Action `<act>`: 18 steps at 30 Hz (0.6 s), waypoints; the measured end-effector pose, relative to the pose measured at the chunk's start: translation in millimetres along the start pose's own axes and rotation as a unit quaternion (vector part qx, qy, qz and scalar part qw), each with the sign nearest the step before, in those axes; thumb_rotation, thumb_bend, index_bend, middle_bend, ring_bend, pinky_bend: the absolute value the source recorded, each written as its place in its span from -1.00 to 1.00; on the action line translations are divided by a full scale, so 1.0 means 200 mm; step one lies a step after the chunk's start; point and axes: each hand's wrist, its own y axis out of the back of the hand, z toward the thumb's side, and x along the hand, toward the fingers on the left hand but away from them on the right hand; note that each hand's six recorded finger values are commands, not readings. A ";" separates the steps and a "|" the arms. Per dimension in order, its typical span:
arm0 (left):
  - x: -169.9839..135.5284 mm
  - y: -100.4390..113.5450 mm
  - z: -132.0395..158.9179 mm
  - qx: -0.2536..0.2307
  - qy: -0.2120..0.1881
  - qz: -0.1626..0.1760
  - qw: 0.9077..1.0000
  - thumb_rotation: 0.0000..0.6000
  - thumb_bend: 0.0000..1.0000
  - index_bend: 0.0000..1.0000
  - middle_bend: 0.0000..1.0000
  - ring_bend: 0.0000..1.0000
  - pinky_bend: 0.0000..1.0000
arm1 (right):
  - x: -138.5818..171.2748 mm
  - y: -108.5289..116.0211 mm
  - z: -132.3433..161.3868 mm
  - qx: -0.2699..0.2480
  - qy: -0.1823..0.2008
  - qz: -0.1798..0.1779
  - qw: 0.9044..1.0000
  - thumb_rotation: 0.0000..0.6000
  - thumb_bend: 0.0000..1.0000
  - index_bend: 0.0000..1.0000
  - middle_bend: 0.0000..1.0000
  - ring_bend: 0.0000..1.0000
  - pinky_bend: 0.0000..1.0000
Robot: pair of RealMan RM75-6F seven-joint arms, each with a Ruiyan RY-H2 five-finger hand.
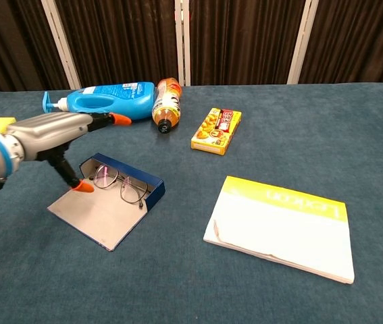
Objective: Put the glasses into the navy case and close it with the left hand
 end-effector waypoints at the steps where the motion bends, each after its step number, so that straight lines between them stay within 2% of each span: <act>1: -0.03 0.00 -0.01 0.002 -0.003 -0.001 1.000 1.00 -0.69 -0.73 -1.00 -1.00 -1.00 | 0.00 0.00 0.00 -0.001 0.000 0.000 1.000 1.00 -1.00 -1.00 -1.00 -1.00 -1.00; 4: -0.12 0.00 -0.03 0.015 -0.012 -0.002 1.000 1.00 -0.54 -0.52 -1.00 -1.00 -1.00 | 0.00 0.01 0.01 -0.003 0.001 -0.001 1.000 1.00 -1.00 -1.00 -1.00 -1.00 -1.00; 7: -0.20 -0.02 -0.05 0.016 -0.016 -0.004 1.000 1.00 -0.46 -0.49 -1.00 -1.00 -1.00 | 0.01 0.01 0.01 -0.003 0.002 -0.003 1.000 1.00 -1.00 -1.00 -1.00 -1.00 -1.00; 11: -0.25 -0.06 -0.06 0.010 -0.019 -0.013 1.000 1.00 -0.46 -0.48 -1.00 -1.00 -1.00 | 0.01 0.01 0.01 -0.004 0.004 -0.003 1.000 1.00 -1.00 -1.00 -1.00 -1.00 -1.00; 18: -0.28 -0.15 -0.09 0.006 -0.018 -0.026 0.999 1.00 -0.46 -0.47 -1.00 -1.00 -1.00 | 0.01 0.01 0.01 -0.004 0.006 -0.004 1.000 1.00 -1.00 -1.00 -1.00 -1.00 -1.00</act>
